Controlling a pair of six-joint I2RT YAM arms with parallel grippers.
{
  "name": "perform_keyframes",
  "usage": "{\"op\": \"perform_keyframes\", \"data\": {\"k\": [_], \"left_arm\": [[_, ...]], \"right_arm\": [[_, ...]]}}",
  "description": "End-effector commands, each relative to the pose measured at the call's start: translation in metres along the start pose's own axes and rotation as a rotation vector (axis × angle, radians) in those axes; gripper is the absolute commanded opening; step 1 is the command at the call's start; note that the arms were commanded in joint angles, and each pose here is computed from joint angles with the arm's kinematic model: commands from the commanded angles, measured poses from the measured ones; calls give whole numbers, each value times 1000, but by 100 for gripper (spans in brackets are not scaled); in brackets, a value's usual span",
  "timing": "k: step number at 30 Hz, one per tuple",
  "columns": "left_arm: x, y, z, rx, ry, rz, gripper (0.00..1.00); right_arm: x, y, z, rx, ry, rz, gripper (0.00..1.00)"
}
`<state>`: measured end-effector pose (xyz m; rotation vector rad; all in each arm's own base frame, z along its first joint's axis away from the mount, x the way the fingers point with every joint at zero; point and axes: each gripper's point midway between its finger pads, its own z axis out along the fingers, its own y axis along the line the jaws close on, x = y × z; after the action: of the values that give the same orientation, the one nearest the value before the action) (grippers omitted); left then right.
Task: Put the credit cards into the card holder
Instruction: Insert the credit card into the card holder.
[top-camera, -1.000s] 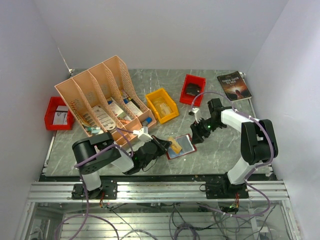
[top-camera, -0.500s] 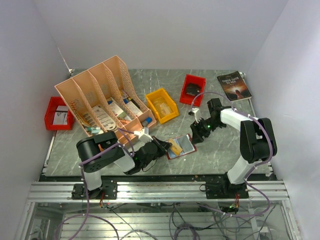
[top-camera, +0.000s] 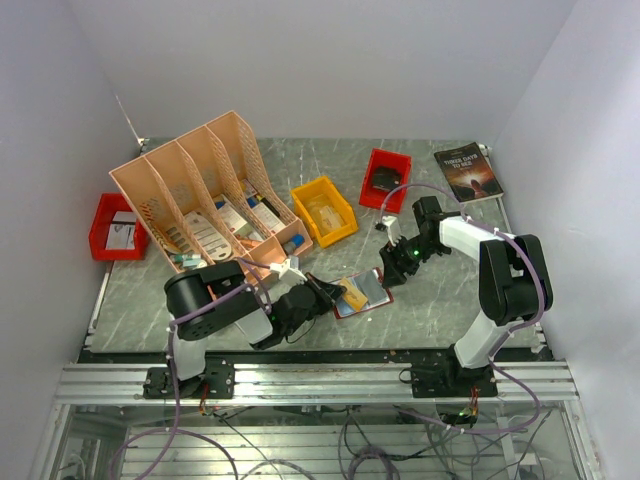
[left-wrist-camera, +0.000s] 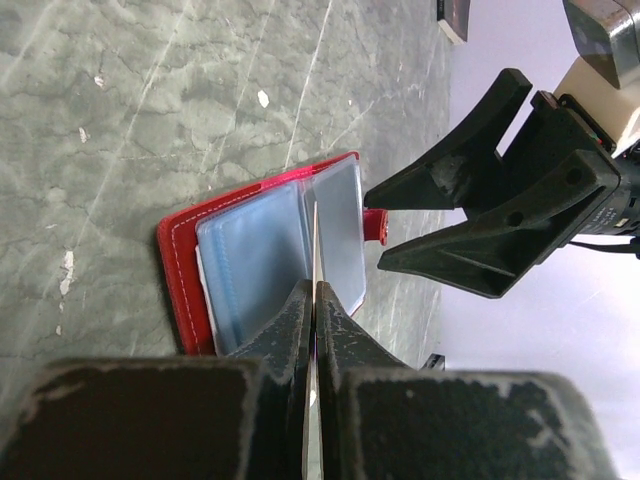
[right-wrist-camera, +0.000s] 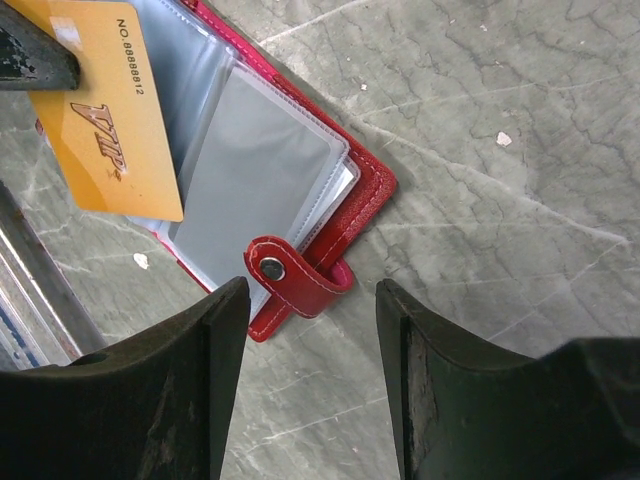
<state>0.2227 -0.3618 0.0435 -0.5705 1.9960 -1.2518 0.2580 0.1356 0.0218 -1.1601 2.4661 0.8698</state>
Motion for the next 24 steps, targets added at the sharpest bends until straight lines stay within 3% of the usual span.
{"op": "perform_keyframes", "data": {"k": [1, 10, 18, 24], "left_arm": [[-2, -8, 5, 42, -6, -35, 7], [1, -4, 5, 28, 15, -47, 7], [-7, -6, 6, -7, 3, 98, 7], [0, -9, 14, 30, 30, 79, 7]], "right_arm": [[7, 2, 5, -17, 33, 14, 53], [8, 2, 6, -18, 37, 15, 53], [7, 2, 6, -22, 38, 14, 53], [7, 3, 7, -20, 40, 14, 53]]}}
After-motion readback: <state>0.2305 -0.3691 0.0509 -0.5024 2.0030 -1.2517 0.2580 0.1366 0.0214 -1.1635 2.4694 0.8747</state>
